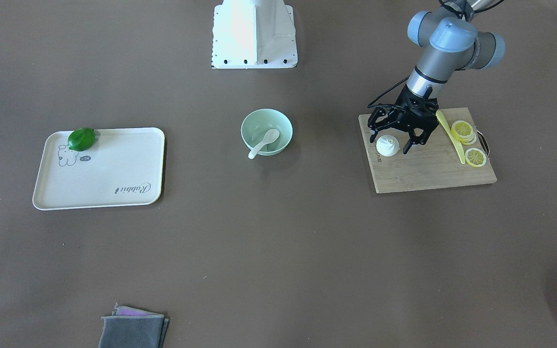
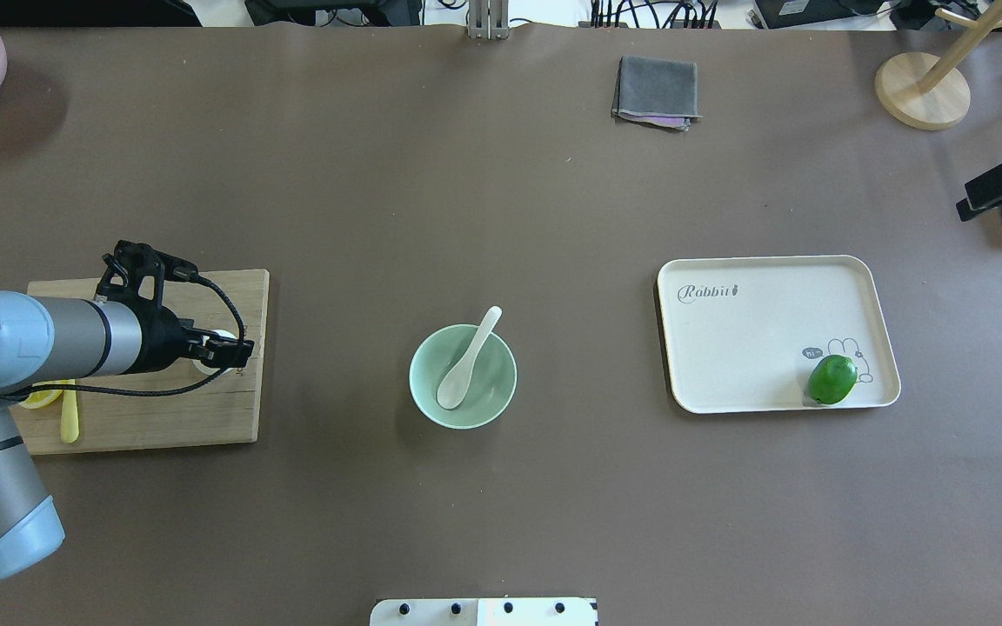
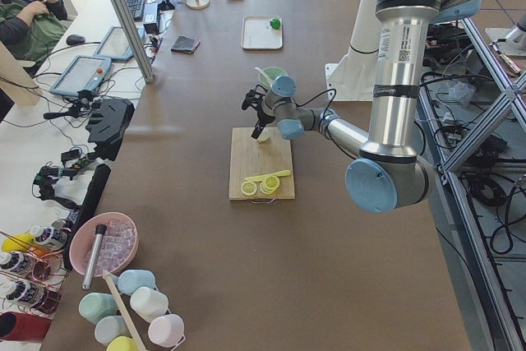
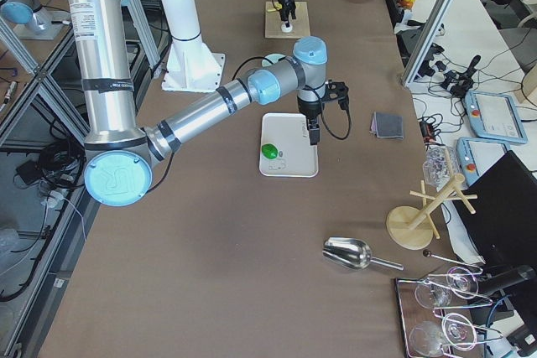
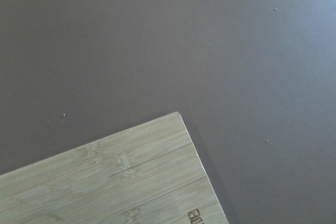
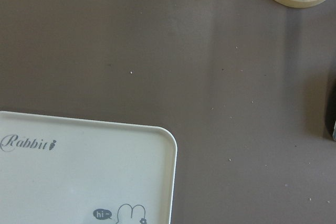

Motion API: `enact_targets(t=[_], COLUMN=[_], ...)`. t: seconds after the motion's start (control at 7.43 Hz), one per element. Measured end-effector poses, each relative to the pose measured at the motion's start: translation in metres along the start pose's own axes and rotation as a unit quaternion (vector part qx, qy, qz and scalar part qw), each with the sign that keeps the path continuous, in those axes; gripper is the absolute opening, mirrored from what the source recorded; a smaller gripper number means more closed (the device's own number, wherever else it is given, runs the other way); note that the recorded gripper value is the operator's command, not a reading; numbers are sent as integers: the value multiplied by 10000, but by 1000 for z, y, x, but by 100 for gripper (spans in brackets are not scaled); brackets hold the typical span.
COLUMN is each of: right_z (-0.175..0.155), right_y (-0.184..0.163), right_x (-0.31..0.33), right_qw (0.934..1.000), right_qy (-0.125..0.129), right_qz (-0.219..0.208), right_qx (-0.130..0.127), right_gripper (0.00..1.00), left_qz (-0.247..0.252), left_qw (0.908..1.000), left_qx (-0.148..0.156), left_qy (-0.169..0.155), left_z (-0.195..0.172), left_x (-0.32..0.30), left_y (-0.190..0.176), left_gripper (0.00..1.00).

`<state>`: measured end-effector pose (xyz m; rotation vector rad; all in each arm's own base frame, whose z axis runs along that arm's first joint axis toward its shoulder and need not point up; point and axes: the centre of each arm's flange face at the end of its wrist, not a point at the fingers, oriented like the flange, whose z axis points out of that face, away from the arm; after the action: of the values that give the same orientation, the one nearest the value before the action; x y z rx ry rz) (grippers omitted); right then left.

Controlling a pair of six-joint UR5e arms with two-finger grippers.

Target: Put spoon and bun in bowl

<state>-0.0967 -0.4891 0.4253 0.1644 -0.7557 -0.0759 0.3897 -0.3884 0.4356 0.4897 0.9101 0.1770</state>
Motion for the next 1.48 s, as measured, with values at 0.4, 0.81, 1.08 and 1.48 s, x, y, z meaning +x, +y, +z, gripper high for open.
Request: enact_targets(t=[0.4, 0.81, 1.08, 1.48], right_z=[-2, -2, -1, 0], right_y=[3, 4, 10, 23], right_x=[10, 12, 22, 67], right_qw=[10000, 10000, 10000, 9997], right_qy=[-14, -22, -46, -120], right_qz=[-1, 21, 51, -57], right_qx=[-12, -16, -71, -186], right_gripper=[100, 100, 100, 100], left_qz=[51, 8, -332, -768], left_qw=[9999, 9997, 9973, 9872], left_qx=[10, 230, 486, 651], left_qy=[-126, 22, 442, 1236], left_z=[11, -3, -15, -14], left_x=[2, 20, 71, 211], left_y=[10, -4, -37, -43], left_gripper=[10, 0, 0, 24])
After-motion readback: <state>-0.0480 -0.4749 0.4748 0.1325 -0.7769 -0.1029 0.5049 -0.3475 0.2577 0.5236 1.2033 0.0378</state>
